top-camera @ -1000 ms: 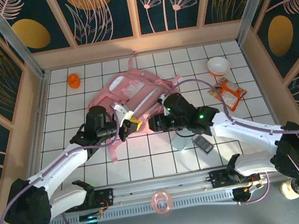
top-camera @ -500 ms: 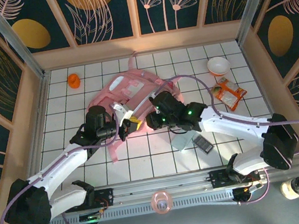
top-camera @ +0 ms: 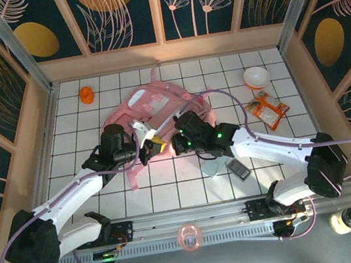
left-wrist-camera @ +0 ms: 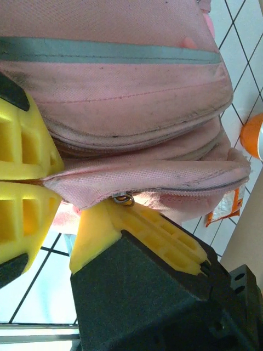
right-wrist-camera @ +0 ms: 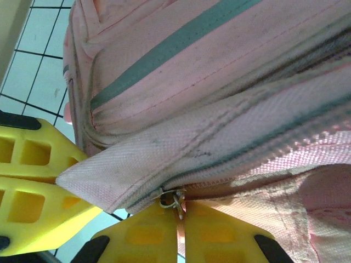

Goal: Pack the student bag

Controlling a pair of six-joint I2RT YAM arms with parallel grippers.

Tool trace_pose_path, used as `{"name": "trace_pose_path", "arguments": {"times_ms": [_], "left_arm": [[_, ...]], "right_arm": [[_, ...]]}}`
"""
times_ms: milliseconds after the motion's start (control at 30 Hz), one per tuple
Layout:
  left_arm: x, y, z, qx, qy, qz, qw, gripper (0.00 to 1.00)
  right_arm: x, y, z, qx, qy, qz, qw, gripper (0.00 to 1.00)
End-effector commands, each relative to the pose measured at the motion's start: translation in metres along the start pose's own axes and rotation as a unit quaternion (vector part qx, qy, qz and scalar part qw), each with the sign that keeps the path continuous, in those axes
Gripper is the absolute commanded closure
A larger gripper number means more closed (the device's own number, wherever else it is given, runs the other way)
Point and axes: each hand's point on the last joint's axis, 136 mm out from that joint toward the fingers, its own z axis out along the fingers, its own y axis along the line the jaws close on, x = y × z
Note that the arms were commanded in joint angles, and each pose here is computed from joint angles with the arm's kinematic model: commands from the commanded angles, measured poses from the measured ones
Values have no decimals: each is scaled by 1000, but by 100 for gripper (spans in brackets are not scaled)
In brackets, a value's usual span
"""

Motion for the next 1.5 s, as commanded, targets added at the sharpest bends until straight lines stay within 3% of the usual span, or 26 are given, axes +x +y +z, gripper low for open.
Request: {"name": "trace_pose_path", "arguments": {"times_ms": [0, 267, 500, 700, 833, 1067, 1233, 1467], "left_arm": [[-38, -8, -9, 7, -58, 36, 998, 100], [-27, 10, -11, -50, -32, 34, 998, 100], [-30, 5, -11, -38, -39, 33, 998, 100], [-39, -3, -11, -12, -54, 33, 998, 100], [-43, -6, -12, -4, -64, 32, 997, 100], [-36, 5, -14, -42, -44, 39, 997, 100], [-17, 33, -22, -122, 24, 76, 989, 100], [-6, 59, -41, -175, 60, 72, 980, 100]], "right_arm": [[-10, -31, -6, 84, -27, 27, 996, 97], [-7, -81, -24, 142, -18, 56, 988, 100], [-4, -62, -14, 101, -7, 37, 994, 100], [-5, -43, 0, 73, -9, 20, 997, 82], [-8, -39, 5, 61, -18, 19, 998, 79], [-4, -59, -3, 111, -12, 21, 994, 99], [1, -94, -25, 154, -5, 39, 987, 100], [4, -92, -31, 110, 3, 39, 993, 100]]}}
